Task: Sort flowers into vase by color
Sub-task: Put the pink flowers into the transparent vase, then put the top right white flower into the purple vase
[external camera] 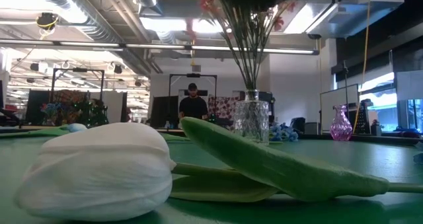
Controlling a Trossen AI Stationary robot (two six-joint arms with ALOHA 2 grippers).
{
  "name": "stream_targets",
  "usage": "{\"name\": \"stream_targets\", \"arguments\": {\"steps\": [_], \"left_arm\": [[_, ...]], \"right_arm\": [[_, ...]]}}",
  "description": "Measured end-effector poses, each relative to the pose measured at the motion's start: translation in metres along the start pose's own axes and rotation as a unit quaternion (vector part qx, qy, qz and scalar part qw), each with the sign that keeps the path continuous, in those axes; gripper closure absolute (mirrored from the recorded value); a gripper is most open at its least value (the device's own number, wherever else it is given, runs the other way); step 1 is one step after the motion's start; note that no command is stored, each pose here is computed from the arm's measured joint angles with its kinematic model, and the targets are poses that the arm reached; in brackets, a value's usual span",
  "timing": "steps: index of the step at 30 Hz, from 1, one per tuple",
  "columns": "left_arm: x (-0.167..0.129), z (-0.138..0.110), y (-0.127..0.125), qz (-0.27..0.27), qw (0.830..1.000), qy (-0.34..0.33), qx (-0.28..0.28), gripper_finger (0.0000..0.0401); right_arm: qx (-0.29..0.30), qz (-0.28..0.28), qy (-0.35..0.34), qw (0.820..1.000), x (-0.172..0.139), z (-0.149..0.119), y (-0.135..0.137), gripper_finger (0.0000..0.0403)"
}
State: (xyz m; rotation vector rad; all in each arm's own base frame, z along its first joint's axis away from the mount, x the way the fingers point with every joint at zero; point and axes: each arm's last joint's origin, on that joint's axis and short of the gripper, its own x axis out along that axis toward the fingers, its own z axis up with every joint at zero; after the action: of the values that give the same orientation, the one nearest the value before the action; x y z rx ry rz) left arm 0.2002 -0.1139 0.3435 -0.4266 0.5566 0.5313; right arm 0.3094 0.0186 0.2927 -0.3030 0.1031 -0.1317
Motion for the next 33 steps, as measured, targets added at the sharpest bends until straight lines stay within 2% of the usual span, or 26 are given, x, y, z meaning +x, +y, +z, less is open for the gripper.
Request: {"name": "stream_targets", "arguments": {"steps": [5, 10, 20, 25, 29, 33], "left_arm": [[0.0, -0.002, 0.001, 0.001, 1.0, 0.014, 0.008, 0.026], [-0.003, -0.004, 0.0, -0.002, 0.999, 0.011, 0.036, 0.026], [-0.004, -0.005, 0.001, -0.002, 0.997, 0.016, 0.08, 0.026], [-0.004, -0.006, 0.0, -0.003, 0.996, 0.016, 0.084, 0.026], [-0.004, -0.005, 0.001, 0.003, 0.997, 0.005, 0.078, 0.026], [-0.004, -0.002, 0.0, 0.019, 0.998, -0.041, 0.043, 0.026]], "right_arm": [[-0.006, 0.004, 0.017, 1.0, -0.007, 0.032, -0.002, 0.0148], [-0.009, 0.008, 0.076, 0.997, -0.019, 0.058, -0.007, 0.012], [0.085, 0.04, 0.214, 0.972, -0.049, 0.091, -0.025, 0.0116], [0.144, 0.066, 0.252, 0.955, -0.064, 0.106, -0.031, 0.0116], [0.182, 0.069, 0.272, 0.942, -0.074, 0.116, -0.036, 0.0116], [0.216, 0.069, 0.28, 0.933, -0.081, 0.125, -0.04, 0.0116]]}}
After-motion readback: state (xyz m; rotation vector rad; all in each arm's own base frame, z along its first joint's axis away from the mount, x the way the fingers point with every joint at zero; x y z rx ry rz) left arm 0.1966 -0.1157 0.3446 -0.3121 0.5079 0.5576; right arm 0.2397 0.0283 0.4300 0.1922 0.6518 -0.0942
